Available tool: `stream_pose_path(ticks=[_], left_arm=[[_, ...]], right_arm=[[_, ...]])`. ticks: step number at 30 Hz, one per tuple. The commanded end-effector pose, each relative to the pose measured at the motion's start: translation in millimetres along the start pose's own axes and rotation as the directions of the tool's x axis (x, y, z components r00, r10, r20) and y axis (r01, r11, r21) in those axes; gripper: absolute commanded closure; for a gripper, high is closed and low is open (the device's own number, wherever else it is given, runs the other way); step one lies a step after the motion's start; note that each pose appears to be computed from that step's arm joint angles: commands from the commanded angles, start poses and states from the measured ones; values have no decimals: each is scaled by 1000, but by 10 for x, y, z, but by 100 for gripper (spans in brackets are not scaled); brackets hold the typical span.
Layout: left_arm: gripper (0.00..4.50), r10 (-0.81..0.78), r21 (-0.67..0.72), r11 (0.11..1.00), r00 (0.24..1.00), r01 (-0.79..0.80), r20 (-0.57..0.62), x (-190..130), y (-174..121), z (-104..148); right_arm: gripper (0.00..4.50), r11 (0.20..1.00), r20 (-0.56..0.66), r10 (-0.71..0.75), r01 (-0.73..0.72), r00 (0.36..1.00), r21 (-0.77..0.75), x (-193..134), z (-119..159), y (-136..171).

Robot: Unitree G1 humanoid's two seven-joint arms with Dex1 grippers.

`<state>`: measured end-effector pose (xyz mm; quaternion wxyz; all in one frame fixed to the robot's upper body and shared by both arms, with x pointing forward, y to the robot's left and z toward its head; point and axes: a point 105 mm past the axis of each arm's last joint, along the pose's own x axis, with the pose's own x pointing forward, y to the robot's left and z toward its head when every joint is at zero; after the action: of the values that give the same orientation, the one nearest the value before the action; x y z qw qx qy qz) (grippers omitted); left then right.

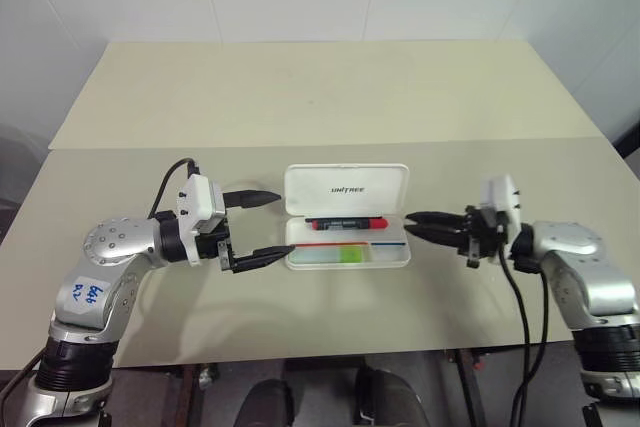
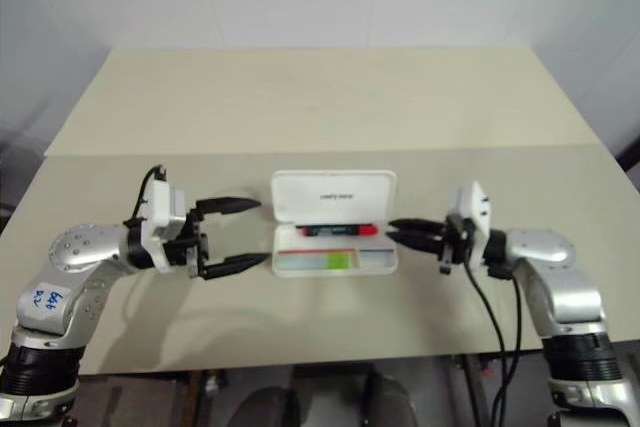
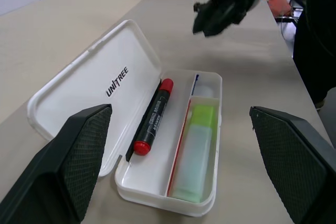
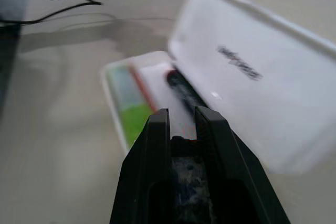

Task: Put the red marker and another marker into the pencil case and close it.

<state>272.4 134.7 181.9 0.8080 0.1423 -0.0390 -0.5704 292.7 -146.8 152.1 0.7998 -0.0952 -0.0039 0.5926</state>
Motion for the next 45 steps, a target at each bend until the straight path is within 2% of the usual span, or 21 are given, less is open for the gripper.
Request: stream_pose_path(ticks=[1,10,19,29,30,32,39,40,45], left_arm=[[0,-13,51,999,999,12,29,22,-45,123],[0,-12,44,999,999,10,36,56,-102,132],[0,6,35,999,999,-7,33,31,-106,120],[0,10,40,999,999,-12,35,42,-99,124],[0,10,40,999,999,-11,34,42,-95,121],[0,8,41,999,999,-10,34,41,-90,116],[0,5,45,999,999,-6,37,52,-65,116],[0,5,45,999,999,-6,37,52,-64,114],[0,7,42,999,999,-8,35,45,-68,101]], right_arm=[[412,992,8,104,-103,995,-67,175,51,92],[412,978,-16,195,-196,981,-77,397,-53,77],[412,977,-73,198,-203,977,-63,314,-152,-58],[412,973,-90,228,-229,969,2,312,-243,30],[336,975,-87,221,-222,971,2,323,-245,24],[272,972,-82,234,-232,969,39,331,-254,43],[26,982,-44,188,-189,981,-31,396,-149,-36],[1,981,-29,192,-193,981,-33,396,-91,-31],[1,978,3,202,-202,979,-54,298,139,10]])
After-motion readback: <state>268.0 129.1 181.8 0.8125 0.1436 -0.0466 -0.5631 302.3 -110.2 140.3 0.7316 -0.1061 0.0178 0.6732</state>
